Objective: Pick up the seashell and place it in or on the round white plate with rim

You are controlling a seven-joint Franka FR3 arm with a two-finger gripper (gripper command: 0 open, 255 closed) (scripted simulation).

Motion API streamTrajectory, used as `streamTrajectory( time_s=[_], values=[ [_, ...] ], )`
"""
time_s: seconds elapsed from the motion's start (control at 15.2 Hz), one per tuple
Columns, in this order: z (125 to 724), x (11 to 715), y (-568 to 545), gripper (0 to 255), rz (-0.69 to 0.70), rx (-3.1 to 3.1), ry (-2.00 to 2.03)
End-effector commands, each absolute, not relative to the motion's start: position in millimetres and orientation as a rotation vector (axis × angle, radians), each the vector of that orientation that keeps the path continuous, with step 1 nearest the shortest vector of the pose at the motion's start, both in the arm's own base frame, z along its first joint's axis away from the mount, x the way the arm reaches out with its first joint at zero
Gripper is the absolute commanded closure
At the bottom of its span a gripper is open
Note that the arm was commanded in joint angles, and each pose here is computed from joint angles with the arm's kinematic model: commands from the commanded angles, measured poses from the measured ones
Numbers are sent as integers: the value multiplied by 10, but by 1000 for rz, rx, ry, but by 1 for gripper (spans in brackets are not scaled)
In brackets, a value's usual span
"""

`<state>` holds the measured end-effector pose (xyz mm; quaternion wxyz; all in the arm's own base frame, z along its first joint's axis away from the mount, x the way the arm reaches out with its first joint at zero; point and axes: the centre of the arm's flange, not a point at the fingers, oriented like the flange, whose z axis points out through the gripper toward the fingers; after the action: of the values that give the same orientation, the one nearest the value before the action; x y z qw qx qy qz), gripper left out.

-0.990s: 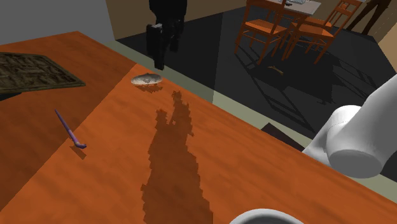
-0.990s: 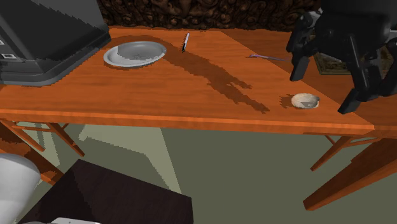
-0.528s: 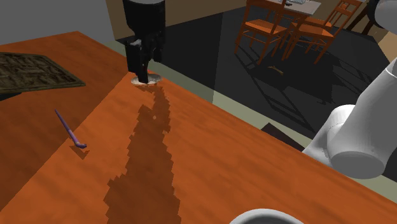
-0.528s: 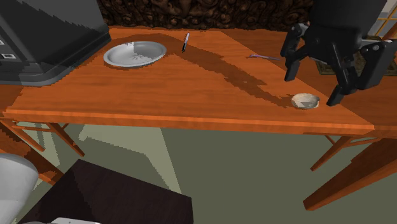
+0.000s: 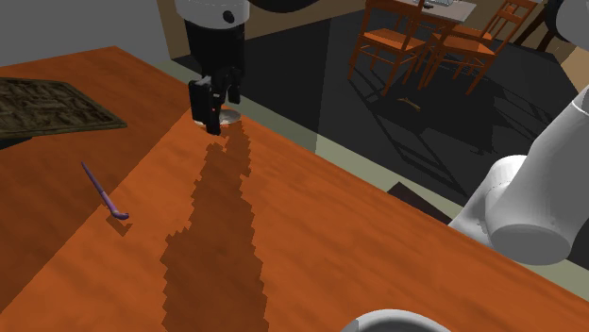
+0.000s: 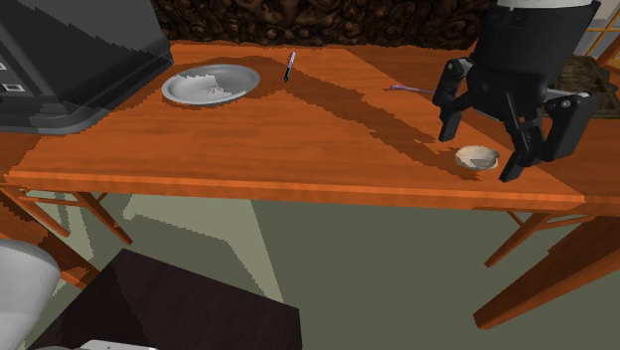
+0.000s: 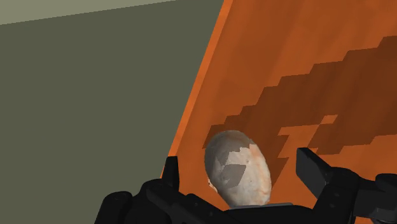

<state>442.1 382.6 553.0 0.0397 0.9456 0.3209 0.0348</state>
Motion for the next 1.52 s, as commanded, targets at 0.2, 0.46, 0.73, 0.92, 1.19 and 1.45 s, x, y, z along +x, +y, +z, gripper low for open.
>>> streamTrajectory(
  time_s=[0.2,0.46,0.73,0.92,1.19,1.45],
  values=[
    [5528,4421,3826,255,107,2898,983],
    [5533,4424,3821,255,107,2898,983],
    [5536,4424,3826,255,107,2898,983],
    [5633,4421,3826,255,107,2898,983],
    [5845,4421,3826,255,107,2898,983],
    [6056,4421,3826,255,107,2898,983]
  ],
)
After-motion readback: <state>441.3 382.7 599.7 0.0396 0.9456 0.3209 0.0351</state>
